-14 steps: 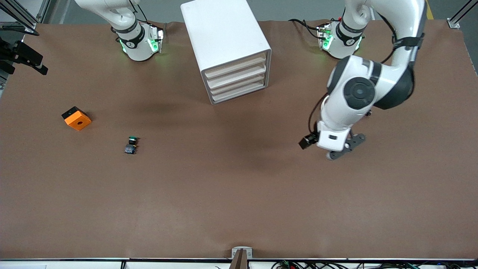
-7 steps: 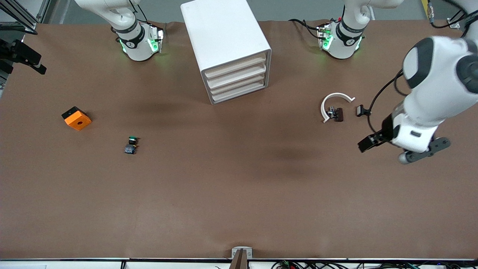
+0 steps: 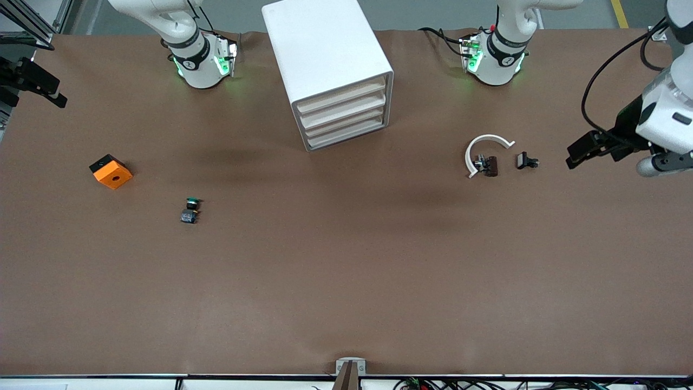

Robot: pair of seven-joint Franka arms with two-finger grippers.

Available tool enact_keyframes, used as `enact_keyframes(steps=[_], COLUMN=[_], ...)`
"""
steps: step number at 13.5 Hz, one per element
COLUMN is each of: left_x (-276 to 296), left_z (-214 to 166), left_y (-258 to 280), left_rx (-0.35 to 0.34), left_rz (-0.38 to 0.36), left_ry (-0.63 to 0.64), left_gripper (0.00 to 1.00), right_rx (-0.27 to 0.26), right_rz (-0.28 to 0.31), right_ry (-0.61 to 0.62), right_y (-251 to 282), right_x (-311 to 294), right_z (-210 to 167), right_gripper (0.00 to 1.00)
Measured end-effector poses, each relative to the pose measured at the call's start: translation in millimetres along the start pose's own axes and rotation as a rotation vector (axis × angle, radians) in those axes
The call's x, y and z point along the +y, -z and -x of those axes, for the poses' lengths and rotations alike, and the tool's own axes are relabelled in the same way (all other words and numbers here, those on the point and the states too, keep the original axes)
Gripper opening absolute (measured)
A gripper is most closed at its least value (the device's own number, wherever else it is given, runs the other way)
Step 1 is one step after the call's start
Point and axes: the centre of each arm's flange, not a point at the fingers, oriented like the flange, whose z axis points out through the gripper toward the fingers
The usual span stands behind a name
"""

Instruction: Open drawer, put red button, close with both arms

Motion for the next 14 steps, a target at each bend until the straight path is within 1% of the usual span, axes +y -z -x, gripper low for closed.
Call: enact_keyframes(steps=[4, 7, 10, 14], left_x=[7, 3, 0, -5], left_z=[41, 61, 70, 68], left_y=[18, 23, 32, 32], left_rx=[0.004, 0.011, 0.029, 0.03], left_rz=[-0.017, -0.028, -0.029, -0.03], left_ry=[-0.053, -0.078, -0.081, -0.086], left_gripper=[1.0, 1.0, 1.0, 1.0], right_rx=[0.0, 0.0, 0.0, 0.0], right_rz=[0.0, 0.0, 0.0, 0.0], right_ry=[0.0, 0.0, 0.0, 0.0], right_y=[0, 0, 0, 0], right_x=[0, 0, 0, 0], right_z=[0, 0, 0, 0], right_gripper=[1.0, 1.0, 1.0, 1.0])
